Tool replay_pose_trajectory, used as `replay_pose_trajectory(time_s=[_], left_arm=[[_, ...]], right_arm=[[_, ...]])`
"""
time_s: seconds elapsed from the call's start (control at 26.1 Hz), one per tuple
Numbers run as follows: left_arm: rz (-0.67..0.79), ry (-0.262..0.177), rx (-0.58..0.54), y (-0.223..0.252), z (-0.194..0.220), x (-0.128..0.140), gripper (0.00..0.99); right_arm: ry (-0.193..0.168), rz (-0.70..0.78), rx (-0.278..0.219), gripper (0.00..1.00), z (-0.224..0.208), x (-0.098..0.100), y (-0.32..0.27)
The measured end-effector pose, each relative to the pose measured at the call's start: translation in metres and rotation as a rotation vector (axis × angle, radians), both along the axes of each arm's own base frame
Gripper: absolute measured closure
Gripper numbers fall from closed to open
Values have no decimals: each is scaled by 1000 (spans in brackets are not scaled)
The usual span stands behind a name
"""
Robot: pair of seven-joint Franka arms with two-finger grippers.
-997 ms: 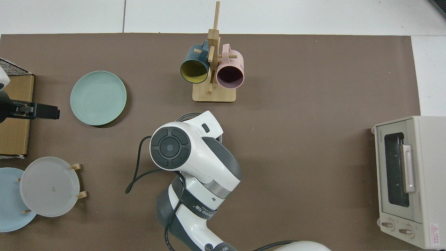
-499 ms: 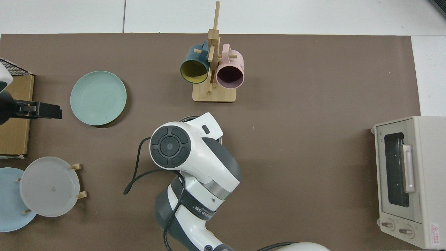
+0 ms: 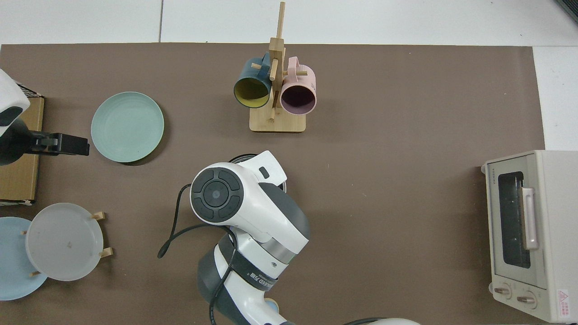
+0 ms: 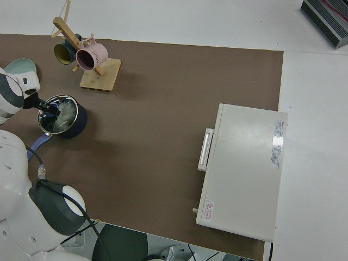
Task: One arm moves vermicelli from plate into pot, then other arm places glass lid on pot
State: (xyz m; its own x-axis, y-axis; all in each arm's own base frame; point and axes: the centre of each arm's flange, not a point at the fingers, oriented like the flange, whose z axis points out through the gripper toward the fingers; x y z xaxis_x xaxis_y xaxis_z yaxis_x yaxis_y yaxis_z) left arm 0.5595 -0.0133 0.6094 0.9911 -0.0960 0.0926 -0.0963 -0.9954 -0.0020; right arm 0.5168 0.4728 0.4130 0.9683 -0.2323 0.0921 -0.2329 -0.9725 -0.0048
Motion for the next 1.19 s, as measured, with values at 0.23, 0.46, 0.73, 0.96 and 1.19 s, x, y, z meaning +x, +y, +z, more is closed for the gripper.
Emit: replay_pose_trajectory(time_s=[0.23,0.46,0.73,0.96,1.19], left_arm=[[4,2,0,2,0,0,0],[9,2,0,5,0,0,0],[9,3,0,5,0,0,0],[9,3,0,5,0,0,0],[9,3,0,5,0,0,0]], right_arm=[[0,-3,-1,344,0,1,-2],[1,-3,-3,344,0,0,-3],[0,-3,-2,344,0,0,-2],[-2,-2,0,344,0,0,-2],[-6,-1,4,344,0,0,-1]])
